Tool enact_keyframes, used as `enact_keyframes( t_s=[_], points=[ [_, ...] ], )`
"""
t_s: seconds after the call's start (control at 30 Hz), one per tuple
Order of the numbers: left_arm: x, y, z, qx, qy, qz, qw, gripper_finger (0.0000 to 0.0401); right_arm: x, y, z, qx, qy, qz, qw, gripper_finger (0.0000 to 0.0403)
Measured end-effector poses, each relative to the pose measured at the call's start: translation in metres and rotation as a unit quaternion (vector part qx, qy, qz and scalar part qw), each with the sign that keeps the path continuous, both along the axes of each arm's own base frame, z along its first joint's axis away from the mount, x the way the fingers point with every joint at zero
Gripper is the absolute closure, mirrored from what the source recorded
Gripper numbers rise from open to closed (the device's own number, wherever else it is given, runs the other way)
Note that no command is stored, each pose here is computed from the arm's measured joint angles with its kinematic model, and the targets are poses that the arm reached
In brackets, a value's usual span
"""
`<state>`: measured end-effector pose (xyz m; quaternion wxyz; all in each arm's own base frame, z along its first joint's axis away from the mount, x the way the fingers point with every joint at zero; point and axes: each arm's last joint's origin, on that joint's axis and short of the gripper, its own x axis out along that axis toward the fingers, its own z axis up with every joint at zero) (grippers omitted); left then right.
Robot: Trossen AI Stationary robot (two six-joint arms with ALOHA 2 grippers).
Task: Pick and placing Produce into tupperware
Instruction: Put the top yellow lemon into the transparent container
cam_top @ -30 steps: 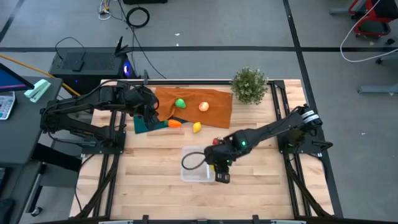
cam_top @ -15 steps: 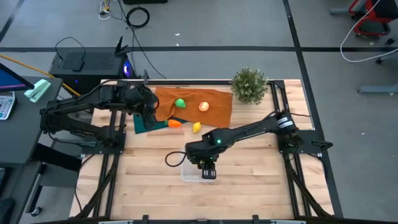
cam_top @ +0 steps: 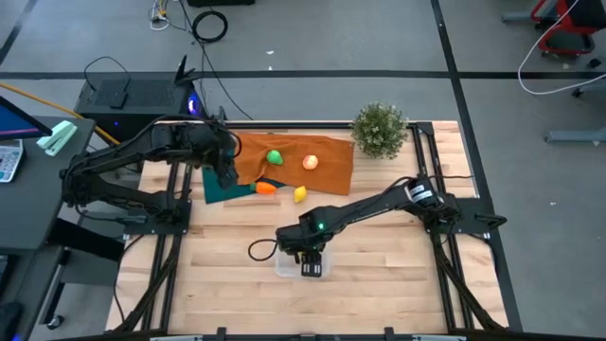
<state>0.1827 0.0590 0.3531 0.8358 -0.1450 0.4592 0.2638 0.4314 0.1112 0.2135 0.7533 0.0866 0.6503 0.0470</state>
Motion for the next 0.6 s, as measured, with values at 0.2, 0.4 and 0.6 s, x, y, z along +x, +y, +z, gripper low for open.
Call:
enact_keyframes(
  t_s=[0.2, 0.4, 0.6],
  points=[
    [-0.001, 0.003, 0.000, -0.001, 0.002, 0.008, 1.000, 0.0365, 0.002, 0.008, -0.006, -0.003, -0.003, 0.000, 1.000, 0.0245],
    [-0.002, 0.003, 0.000, -0.001, 0.004, 0.007, 1.000, 0.0370, 0.009, 0.008, -0.021, -0.009, -0.003, -0.013, 1.000, 0.0245],
    [-0.002, 0.002, -0.001, -0.003, 0.006, 0.009, 1.000, 0.0371, 0.012, 0.009, -0.036, -0.014, 0.010, -0.018, 1.000, 0.0245]
  ],
)
